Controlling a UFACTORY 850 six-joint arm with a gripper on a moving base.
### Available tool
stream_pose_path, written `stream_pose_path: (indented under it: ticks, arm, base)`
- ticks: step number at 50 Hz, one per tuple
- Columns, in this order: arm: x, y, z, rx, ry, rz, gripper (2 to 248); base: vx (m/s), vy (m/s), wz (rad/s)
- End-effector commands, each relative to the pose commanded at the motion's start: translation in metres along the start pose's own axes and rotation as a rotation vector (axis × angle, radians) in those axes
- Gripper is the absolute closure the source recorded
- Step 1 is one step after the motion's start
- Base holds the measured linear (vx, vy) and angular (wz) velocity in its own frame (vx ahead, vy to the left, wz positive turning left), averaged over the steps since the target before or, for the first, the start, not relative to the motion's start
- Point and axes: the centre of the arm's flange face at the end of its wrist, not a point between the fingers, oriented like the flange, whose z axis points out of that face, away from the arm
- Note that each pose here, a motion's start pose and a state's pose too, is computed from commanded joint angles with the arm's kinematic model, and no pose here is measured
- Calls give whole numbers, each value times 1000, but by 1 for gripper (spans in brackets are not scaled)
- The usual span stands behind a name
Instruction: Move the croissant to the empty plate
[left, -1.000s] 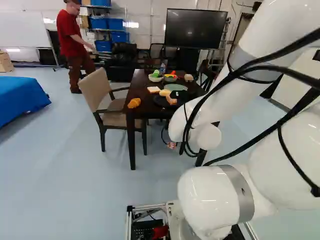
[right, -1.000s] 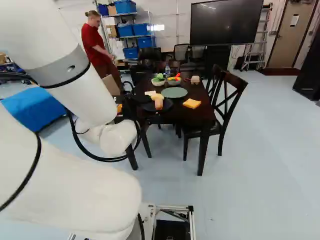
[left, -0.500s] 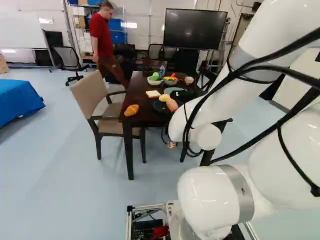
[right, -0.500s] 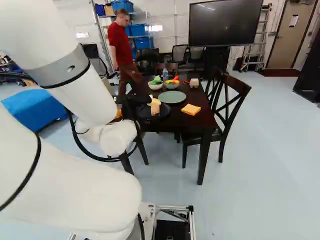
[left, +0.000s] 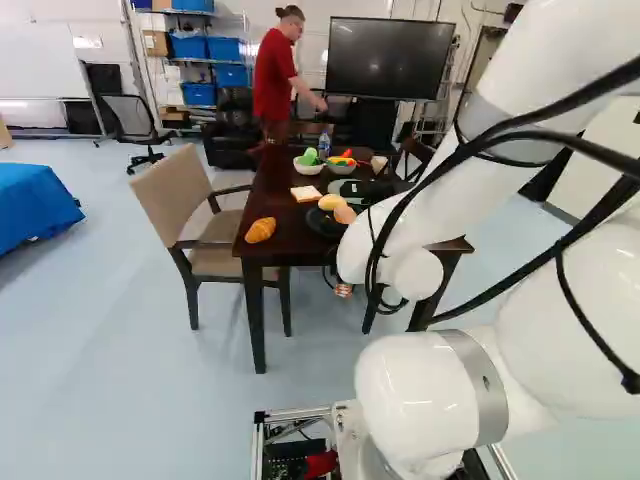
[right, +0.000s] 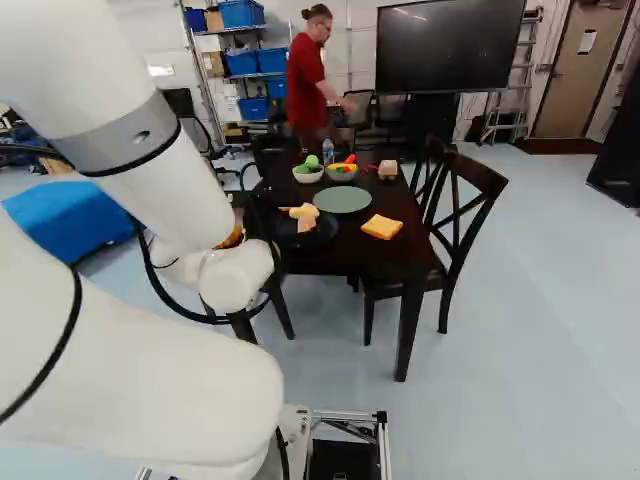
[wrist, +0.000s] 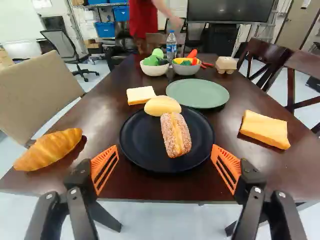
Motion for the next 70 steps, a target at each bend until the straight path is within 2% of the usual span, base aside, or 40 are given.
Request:
stream_pose_path:
  ticks: [15,30,70]
  arm:
    - [1,0,1,0,3,0,3]
    - [17,-2,9,7,21,-2,3]
    - [50,-23,27,60,-67,-13,3]
  base:
    - [-6,-1,0]
    - [0,0,0]
    - [0,0,0]
